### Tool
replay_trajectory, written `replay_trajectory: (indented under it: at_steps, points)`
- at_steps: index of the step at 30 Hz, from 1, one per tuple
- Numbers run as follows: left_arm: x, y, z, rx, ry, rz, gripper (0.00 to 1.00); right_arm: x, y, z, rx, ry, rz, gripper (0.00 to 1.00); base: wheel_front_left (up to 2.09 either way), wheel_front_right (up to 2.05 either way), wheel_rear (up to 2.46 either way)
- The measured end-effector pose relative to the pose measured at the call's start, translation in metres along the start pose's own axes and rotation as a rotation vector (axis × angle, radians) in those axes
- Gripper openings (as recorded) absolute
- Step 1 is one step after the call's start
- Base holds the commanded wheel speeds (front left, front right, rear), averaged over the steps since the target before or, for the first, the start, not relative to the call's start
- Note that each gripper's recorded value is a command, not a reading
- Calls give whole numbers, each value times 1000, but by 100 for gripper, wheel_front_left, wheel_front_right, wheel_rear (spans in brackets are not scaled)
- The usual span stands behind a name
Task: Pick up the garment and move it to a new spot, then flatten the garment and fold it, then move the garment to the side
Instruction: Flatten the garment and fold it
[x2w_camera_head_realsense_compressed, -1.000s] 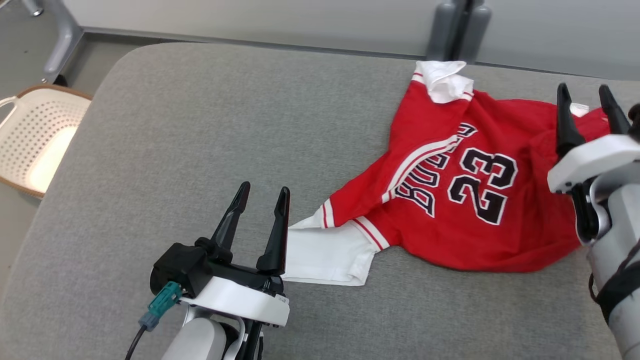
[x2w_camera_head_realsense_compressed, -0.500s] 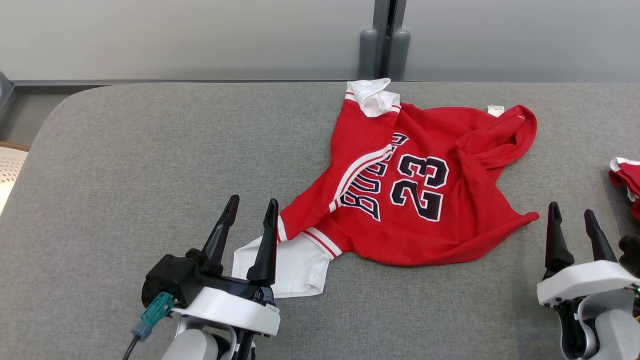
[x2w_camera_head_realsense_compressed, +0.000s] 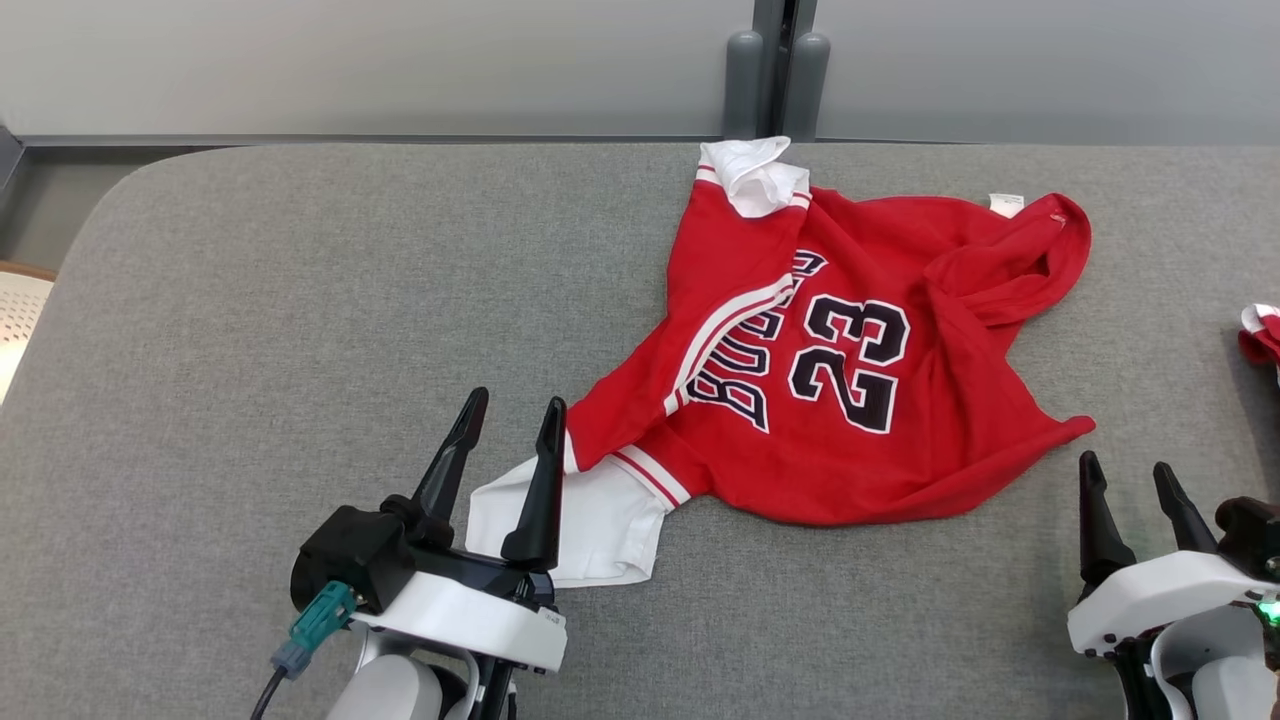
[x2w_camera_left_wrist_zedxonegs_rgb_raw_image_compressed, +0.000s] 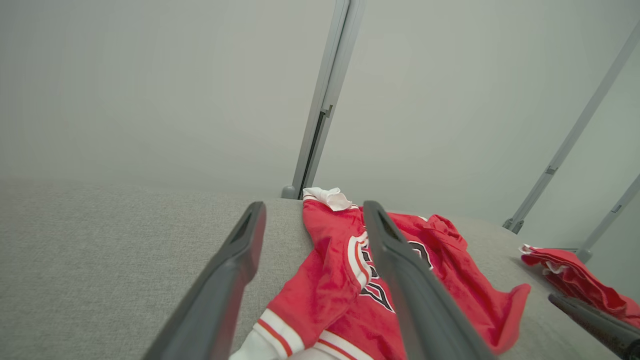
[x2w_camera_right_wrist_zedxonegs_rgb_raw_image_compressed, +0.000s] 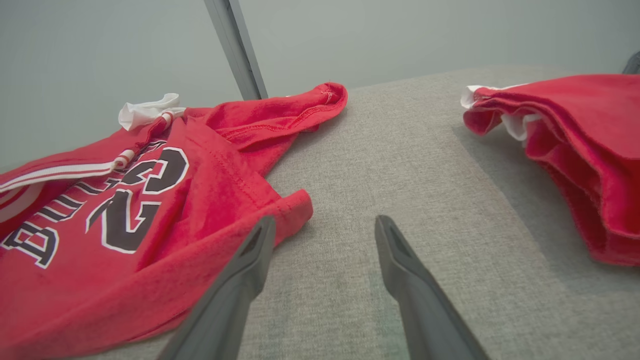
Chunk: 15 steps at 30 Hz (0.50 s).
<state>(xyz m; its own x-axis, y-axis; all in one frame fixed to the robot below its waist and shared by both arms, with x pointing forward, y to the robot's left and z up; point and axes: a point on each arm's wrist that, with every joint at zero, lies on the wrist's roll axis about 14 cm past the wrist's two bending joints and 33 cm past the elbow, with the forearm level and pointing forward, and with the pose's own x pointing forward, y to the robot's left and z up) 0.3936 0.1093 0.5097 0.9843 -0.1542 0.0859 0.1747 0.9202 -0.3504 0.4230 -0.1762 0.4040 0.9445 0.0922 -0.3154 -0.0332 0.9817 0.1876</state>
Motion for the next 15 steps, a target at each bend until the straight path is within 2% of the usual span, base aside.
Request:
replay_trajectory:
  at_steps: [6, 13, 14, 15]
  points:
    - [1, 4, -1, 4, 4, 10, 100, 13, 15, -2, -32, 32, 47, 100, 0, 0, 0]
    - [-1, 14, -3, 9, 11, 40, 100, 33, 16, -4, -43, 69, 54, 100, 0, 0, 0]
    - [-2, 15, -3, 10, 12, 44, 100, 36, 18, -6, -35, 83, 58, 46, 0, 0, 0]
    - [-2, 17, -3, 11, 14, 49, 100, 38, 20, -8, -28, 94, 64, 46, 0, 0, 0]
